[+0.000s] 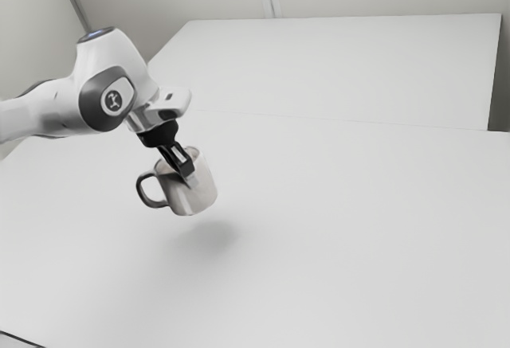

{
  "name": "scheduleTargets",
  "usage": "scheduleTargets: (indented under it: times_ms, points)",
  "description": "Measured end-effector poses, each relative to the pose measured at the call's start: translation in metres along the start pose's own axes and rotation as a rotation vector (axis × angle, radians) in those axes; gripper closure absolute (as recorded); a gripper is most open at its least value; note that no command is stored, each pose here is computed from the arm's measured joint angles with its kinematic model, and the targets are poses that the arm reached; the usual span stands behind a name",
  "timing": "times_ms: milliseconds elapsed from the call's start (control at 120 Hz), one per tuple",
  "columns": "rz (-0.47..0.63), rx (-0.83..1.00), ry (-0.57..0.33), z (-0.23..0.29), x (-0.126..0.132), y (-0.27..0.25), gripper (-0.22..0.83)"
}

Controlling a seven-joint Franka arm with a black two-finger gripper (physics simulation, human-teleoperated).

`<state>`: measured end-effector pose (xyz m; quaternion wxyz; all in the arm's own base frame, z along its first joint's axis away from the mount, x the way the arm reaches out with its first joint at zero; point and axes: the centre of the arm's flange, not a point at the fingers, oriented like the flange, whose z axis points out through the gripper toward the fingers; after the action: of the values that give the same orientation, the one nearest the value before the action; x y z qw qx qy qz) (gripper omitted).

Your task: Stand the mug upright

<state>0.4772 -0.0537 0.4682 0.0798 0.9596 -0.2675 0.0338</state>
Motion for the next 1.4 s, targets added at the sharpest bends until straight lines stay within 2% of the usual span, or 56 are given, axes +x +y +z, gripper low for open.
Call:
scheduleTargets:
  times_ms: [267, 592, 1083, 1117, 1275, 1400]
  points:
    - [-0.07, 0.114, 0.053, 0.04, -0.026, -0.001, 0.78]
    - [-0.125, 0.189, 0.074, 0.075, -0.049, -0.009, 0.78]
    - [-0.193, 0.187, 0.043, 0.116, -0.055, -0.024, 0.77]
    - [-0.196, 0.185, 0.042, 0.117, -0.055, -0.024, 0.73]
    - [-0.191, 0.185, 0.058, 0.113, -0.052, -0.021, 0.38]
    - [-0.189, 0.193, 0.084, 0.093, -0.04, -0.02, 0.21]
